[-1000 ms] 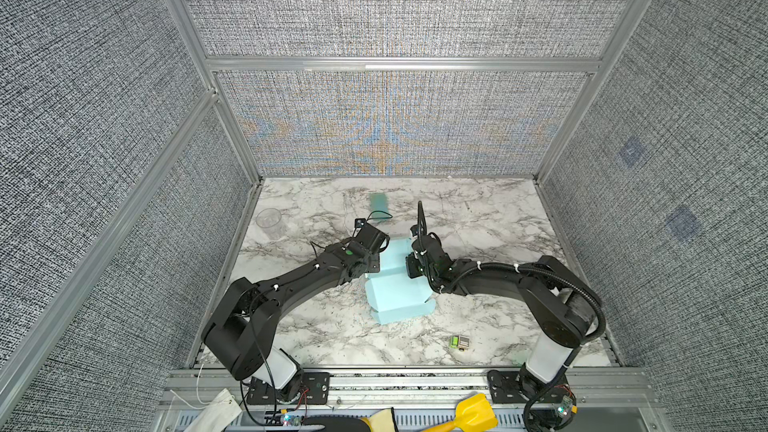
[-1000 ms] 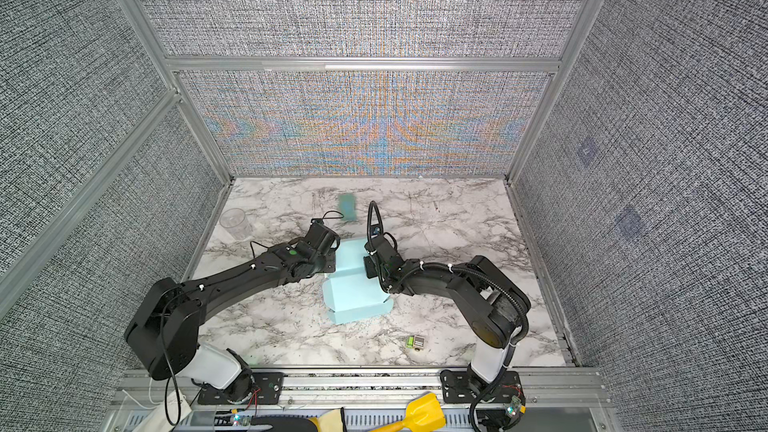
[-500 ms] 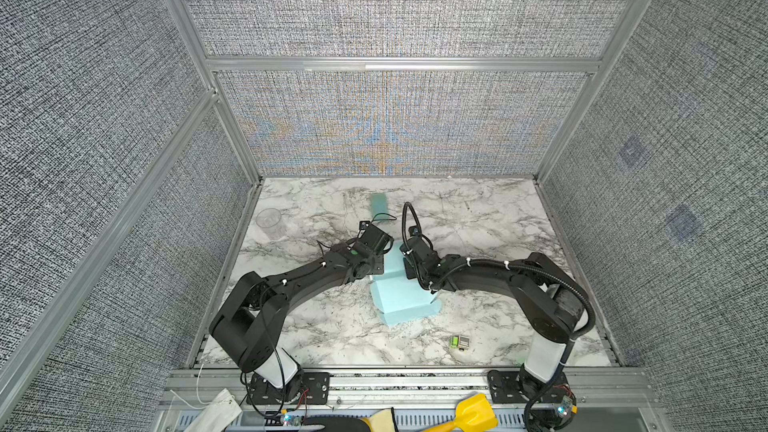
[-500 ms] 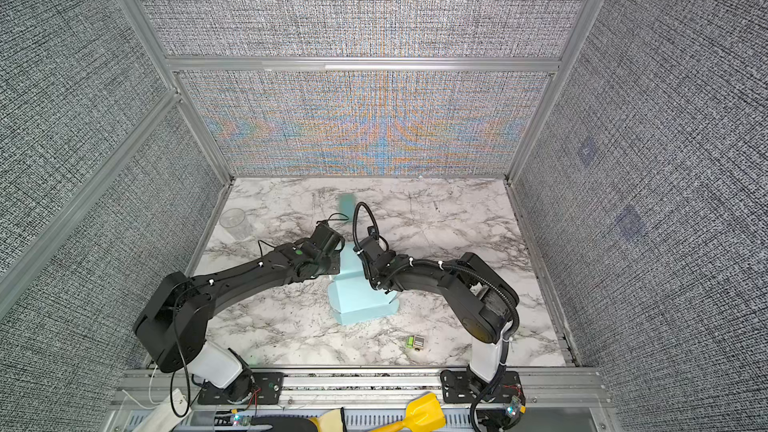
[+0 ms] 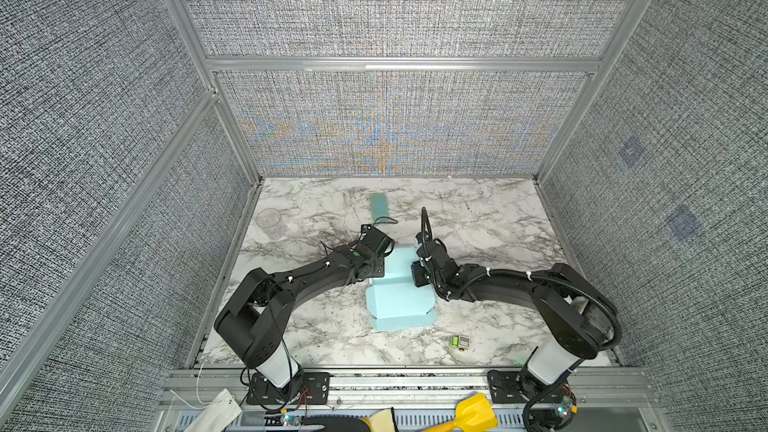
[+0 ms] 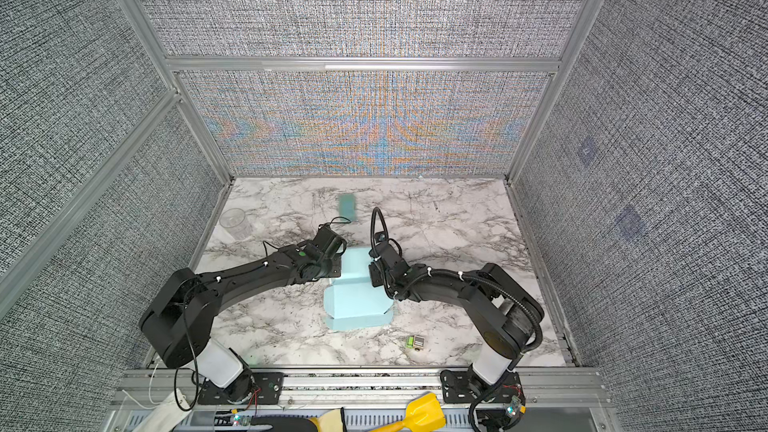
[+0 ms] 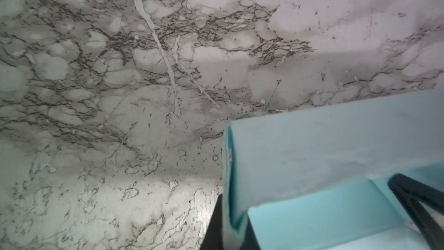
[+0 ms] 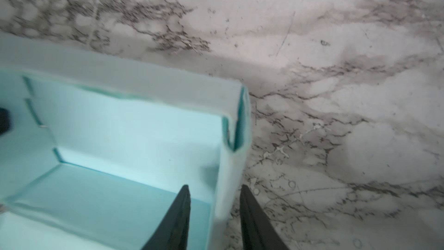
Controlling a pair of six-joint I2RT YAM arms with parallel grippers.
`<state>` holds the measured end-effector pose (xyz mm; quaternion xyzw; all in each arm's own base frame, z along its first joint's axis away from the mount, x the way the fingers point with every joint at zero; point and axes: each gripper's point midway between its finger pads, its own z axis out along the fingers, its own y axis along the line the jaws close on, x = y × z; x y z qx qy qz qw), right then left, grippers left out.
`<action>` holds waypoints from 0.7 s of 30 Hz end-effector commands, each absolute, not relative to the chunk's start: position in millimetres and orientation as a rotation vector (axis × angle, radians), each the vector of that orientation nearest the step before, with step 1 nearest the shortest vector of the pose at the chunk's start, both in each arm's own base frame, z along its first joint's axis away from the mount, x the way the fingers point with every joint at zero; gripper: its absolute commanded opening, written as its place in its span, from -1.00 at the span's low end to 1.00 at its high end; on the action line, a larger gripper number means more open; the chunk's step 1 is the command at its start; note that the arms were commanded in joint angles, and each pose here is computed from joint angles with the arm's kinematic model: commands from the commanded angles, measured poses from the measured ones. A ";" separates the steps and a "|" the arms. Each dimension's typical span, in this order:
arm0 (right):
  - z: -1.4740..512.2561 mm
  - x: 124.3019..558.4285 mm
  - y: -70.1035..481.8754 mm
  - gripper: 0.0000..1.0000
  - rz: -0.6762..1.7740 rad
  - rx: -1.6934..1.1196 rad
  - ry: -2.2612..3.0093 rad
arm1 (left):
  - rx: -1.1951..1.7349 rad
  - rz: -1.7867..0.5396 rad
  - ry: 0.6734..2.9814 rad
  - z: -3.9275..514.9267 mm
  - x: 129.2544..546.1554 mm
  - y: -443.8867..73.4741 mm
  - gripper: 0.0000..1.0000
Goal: Fold the paper box
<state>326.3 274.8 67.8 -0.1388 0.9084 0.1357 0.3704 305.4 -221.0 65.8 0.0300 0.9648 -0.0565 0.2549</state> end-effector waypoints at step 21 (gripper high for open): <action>112.0 320.3 242.5 -0.02 0.422 -0.172 2.346 | 0.111 -0.117 2.637 60.0 306.0 -224.1 -1.00</action>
